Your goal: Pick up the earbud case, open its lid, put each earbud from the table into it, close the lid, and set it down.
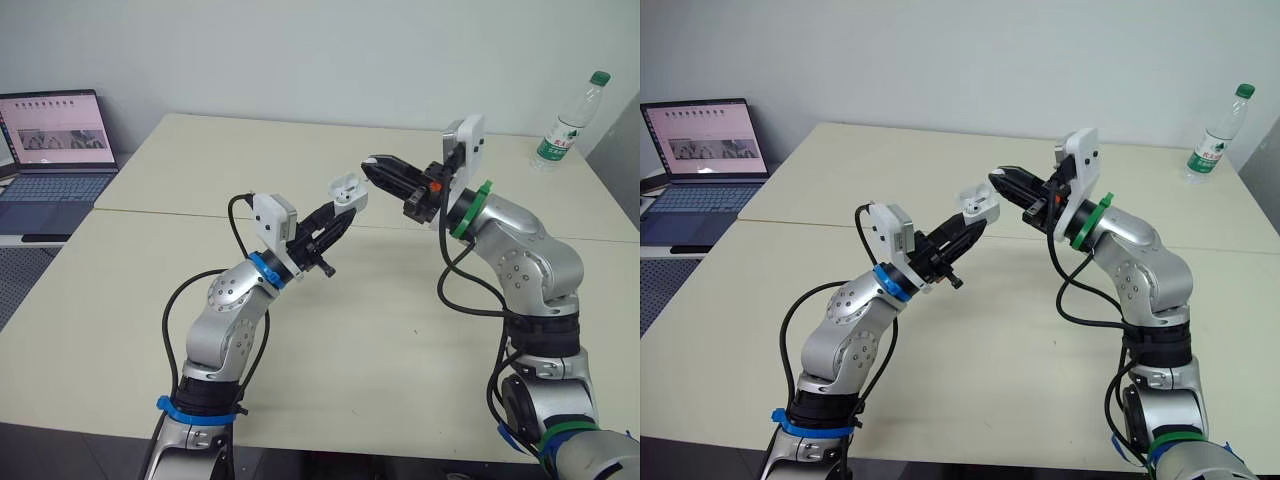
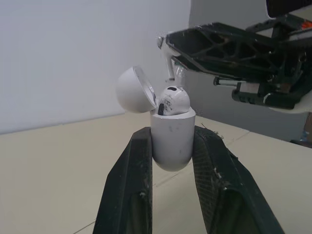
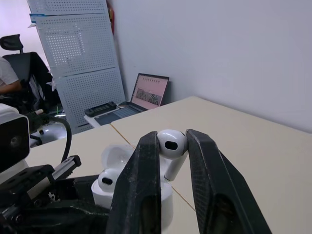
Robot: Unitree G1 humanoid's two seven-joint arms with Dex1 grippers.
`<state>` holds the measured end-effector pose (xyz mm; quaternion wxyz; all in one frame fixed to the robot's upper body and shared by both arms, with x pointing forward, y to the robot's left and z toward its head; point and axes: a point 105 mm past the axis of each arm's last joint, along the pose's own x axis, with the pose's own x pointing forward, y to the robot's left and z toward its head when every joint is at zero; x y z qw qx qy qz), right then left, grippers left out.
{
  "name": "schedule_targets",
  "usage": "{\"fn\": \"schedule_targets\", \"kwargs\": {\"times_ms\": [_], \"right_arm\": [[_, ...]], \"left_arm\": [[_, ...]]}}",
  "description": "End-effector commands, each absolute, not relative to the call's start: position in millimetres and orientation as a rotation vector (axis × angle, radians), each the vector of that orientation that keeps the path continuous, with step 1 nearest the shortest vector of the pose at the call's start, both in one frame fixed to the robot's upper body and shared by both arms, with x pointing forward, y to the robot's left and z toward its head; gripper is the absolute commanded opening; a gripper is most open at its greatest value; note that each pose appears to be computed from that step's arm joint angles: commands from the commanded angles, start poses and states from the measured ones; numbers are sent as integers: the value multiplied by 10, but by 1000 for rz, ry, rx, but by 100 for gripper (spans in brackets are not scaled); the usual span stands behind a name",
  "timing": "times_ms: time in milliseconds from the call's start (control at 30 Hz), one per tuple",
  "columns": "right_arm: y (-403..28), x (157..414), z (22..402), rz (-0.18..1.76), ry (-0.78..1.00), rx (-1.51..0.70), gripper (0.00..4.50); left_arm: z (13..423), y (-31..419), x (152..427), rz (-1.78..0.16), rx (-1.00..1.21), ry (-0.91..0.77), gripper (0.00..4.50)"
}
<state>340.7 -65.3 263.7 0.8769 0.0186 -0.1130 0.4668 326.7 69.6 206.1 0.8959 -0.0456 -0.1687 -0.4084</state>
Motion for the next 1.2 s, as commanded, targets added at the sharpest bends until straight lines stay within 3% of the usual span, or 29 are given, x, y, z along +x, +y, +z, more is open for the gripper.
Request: {"fn": "schedule_targets", "kwargs": {"times_ms": [33,1200], "right_arm": [[-630,3299,2740,989,-301,7,42],[-573,3325,2610,992,-340,-188,42]], "left_arm": [[2198,674,3227,-860,-95,-407,79],[2226,577,3105,-942,-97,-420,79]]}}
